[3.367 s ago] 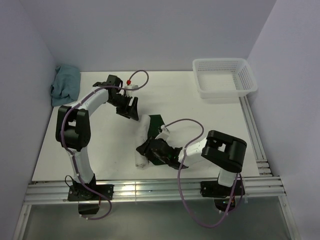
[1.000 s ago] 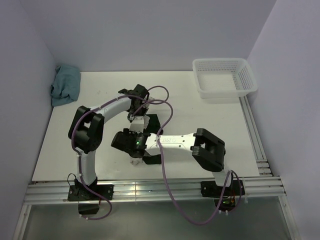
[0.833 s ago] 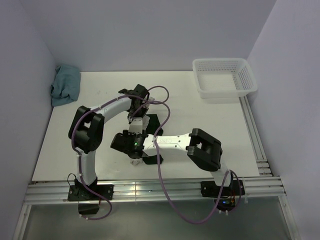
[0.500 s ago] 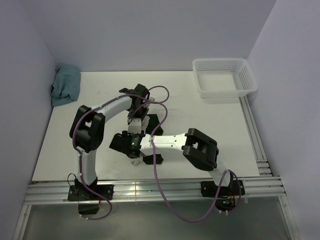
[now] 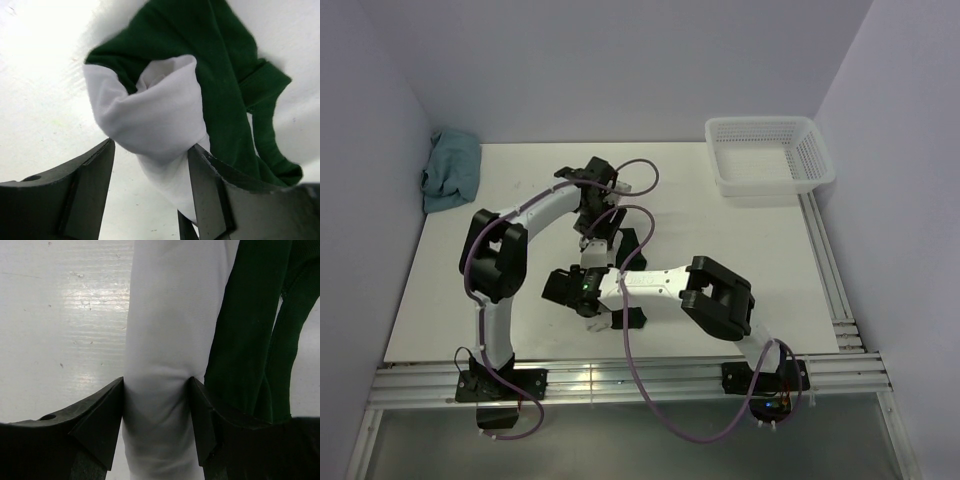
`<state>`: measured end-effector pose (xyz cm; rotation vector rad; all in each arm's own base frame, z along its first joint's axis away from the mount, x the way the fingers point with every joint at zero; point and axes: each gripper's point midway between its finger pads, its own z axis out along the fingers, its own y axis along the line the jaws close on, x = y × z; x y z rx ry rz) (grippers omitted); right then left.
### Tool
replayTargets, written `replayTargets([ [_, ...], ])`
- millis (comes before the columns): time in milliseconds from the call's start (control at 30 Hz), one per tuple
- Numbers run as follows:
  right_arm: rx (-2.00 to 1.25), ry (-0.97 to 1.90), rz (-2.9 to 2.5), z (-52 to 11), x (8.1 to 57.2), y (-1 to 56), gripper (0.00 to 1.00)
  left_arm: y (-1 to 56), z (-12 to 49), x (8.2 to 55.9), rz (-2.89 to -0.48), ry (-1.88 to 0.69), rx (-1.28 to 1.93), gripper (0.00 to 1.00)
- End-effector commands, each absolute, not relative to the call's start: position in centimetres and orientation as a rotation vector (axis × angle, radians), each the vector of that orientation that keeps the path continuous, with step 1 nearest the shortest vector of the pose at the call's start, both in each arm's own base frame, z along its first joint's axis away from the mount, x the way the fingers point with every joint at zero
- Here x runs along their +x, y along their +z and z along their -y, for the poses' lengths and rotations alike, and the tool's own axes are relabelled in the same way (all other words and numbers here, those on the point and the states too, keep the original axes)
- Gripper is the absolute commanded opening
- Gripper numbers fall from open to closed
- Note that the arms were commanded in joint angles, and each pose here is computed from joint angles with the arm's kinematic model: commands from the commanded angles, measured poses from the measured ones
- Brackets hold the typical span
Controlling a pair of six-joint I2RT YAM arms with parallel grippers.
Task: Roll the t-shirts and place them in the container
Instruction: Roll the tshirt
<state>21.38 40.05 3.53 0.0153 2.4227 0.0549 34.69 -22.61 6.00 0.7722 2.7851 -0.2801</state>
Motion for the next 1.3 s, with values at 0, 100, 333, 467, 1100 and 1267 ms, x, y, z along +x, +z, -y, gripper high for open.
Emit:
replayTargets([
  [0, -0.027, -0.053, -2.556, -38.3, 19.0, -0.8, 0.6, 9.3, 23.1, 38.1, -2.661, -0.37, 0.719, 0.65],
  [100, 0.0, -0.007, -2.559, -38.1, 18.7, -1.1, 0.56, 10.3, 22.4, 38.8, -2.654, -0.445, 0.673, 0.65],
  [333, 0.032, 0.379, -2.532, -39.8, 18.7, 0.1, 0.25, 11.5, 21.2, 38.4, -2.508, -0.679, 0.752, 0.69],
  [467, 0.092, 0.652, -2.502, -40.4, 18.7, 1.0, 0.22, 10.6, 21.2, 36.7, -2.489, -0.892, 0.751, 0.7],
  [1100, 0.378, 1.284, -2.397, -39.2, 18.2, 0.5, 0.18, 5.2, 21.8, 34.7, -2.482, -1.188, 0.652, 0.72],
  [1267, 0.384, 1.25, -2.42, -39.1, 18.3, -0.1, 0.18, 3.7, 21.0, 36.3, -2.559, -1.042, 0.572, 0.57],
])
